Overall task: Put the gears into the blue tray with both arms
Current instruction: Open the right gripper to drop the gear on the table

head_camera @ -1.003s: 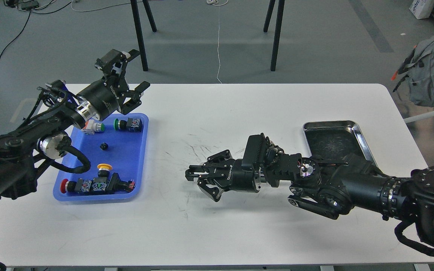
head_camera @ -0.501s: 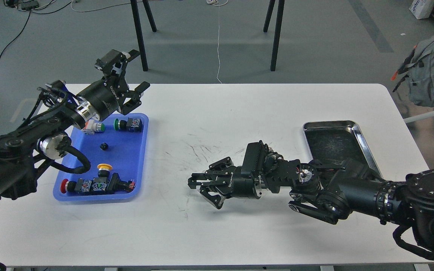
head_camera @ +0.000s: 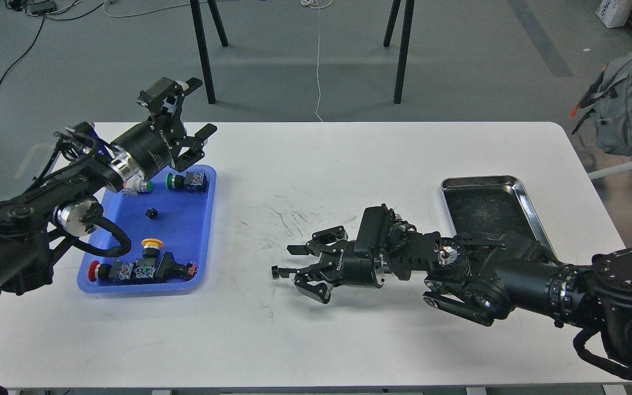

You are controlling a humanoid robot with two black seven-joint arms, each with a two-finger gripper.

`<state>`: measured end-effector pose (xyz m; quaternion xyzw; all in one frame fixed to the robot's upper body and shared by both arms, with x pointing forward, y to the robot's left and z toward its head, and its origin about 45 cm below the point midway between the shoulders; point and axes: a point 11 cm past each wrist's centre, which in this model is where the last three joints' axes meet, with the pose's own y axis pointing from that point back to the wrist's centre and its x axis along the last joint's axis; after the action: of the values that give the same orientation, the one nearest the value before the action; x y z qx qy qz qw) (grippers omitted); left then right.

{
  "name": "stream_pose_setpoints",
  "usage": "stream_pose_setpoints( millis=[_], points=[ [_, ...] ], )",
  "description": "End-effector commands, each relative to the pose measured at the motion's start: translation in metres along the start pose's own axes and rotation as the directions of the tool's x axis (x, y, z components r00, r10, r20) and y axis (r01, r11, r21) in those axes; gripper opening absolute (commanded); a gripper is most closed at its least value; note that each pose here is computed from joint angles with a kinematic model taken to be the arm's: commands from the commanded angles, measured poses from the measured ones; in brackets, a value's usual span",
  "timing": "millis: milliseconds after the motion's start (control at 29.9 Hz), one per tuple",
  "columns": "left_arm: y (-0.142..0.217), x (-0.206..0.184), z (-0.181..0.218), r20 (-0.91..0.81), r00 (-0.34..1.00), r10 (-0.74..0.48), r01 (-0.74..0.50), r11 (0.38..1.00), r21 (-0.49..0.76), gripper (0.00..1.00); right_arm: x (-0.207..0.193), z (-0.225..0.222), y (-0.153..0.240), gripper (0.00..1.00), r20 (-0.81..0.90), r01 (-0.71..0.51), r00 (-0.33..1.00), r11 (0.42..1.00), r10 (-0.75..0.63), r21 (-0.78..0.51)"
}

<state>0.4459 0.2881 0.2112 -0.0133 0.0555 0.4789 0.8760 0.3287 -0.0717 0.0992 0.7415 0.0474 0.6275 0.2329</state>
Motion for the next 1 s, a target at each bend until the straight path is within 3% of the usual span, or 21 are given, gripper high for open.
stream_pose_setpoints(
  millis=[0, 234, 602, 802, 970],
  points=[
    [0.001, 0.002, 0.001, 0.004, 1.0, 0.008, -0.008, 1.0, 0.0, 1.0, 0.002, -0.001, -0.001, 0.63, 0.006, -0.009, 1.0, 1.0, 0.009, 0.002],
    [0.004, 0.014, 0.003, 0.037, 0.996, 0.082, -0.081, 0.997, -0.003, 1.0, 0.019, 0.01, 0.001, 0.66, 0.003, -0.054, 0.999, 0.998, 0.054, -0.026],
    [-0.004, 0.01, 0.001, -0.007, 0.989, 0.145, -0.145, 0.989, -0.031, 1.0, 0.083, 0.057, 0.032, 0.75, 0.034, -0.22, 0.973, 0.963, 0.228, -0.159],
    [-0.008, 0.007, 0.003, -0.033, 0.989, 0.143, -0.145, 0.988, -0.05, 1.0, 0.132, 0.101, 0.067, 0.79, 0.153, -0.352, 0.897, 0.879, 0.415, -0.323],
    [-0.016, -0.018, -0.007, -0.072, 0.993, 0.096, -0.1, 0.994, -0.049, 1.0, 0.164, 0.145, 0.116, 0.85, 0.252, -0.435, 0.752, 0.745, 0.61, -0.506]
  ],
)
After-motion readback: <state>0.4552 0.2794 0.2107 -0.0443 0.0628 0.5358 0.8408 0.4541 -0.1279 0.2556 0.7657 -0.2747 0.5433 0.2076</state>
